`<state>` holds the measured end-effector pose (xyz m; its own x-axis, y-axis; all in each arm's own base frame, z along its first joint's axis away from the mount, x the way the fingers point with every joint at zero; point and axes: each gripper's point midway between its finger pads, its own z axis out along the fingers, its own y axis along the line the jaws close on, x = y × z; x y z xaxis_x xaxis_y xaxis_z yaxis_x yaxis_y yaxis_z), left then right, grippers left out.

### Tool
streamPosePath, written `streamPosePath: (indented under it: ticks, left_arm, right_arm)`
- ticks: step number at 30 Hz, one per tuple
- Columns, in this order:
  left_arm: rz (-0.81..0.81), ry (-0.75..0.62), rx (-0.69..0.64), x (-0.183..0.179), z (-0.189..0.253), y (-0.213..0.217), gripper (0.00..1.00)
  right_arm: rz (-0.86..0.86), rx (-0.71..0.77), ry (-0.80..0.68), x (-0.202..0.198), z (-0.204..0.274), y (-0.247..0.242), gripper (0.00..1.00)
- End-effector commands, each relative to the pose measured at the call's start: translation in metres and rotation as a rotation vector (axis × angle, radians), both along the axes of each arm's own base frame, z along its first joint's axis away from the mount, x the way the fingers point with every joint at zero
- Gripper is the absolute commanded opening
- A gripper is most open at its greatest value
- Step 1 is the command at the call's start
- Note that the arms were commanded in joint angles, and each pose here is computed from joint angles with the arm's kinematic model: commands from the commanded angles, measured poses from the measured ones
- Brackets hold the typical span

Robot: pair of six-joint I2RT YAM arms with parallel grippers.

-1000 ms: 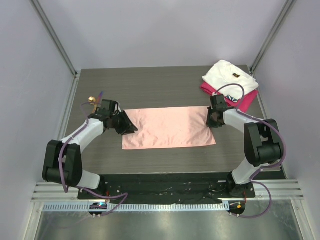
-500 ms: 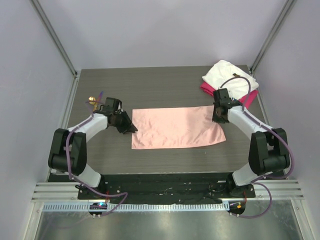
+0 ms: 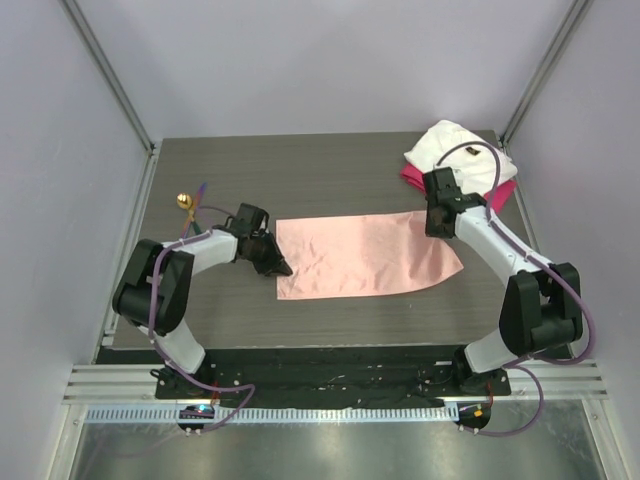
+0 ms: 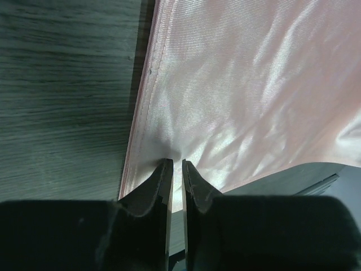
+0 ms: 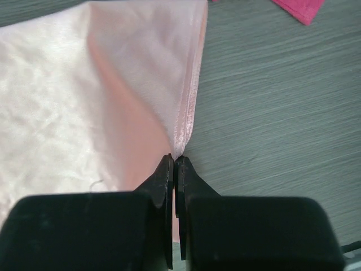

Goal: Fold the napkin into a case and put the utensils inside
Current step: Pick up the rectangle-folded napkin from the center of the board, then fold the rectangle-folded napkin at the center of the board.

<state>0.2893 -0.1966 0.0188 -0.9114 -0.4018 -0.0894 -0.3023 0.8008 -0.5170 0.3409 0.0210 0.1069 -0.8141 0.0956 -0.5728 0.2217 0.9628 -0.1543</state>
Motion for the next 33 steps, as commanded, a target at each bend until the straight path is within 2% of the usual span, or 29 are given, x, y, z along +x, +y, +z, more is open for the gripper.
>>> streamPosePath:
  ticks: [1, 6, 8, 13, 16, 20, 27, 33]
  left_arm:
    - [0.013, -0.011, 0.039, -0.002, -0.015, 0.005, 0.16]
    - [0.018, -0.010, 0.032, -0.004, -0.017, 0.005, 0.15]
    - [0.021, -0.012, 0.026, -0.005, -0.015, 0.003, 0.15]
    - [0.023, -0.032, 0.010, -0.004, -0.006, 0.000, 0.15]
    - [0.026, -0.042, 0.006, -0.004, -0.001, -0.001, 0.15]
    - [0.028, -0.041, 0.007, -0.007, 0.006, 0.001, 0.15]
    - [0.035, -0.103, 0.029, -0.006, 0.041, 0.011, 0.15]
    - [0.034, -0.055, 0.055, -0.005, 0.016, 0.014, 0.13]
  right_arm:
    - [0.060, -0.038, -0.118, 0.018, 0.050, 0.031, 0.01]
    - [0.164, 0.028, -0.141, 0.022, 0.071, 0.107, 0.01]
    - [0.209, 0.106, -0.158, 0.017, 0.076, 0.155, 0.01]
    - [0.279, 0.355, -0.127, 0.009, 0.043, 0.264, 0.01]
    - [0.302, 0.451, -0.114, 0.012, 0.029, 0.303, 0.01]
    - [0.271, 0.525, -0.136, 0.020, 0.028, 0.321, 0.01]
    - [0.275, 0.557, -0.103, 0.011, 0.014, 0.324, 0.01]
    - [0.248, 0.554, -0.114, 0.007, 0.011, 0.315, 0.01]
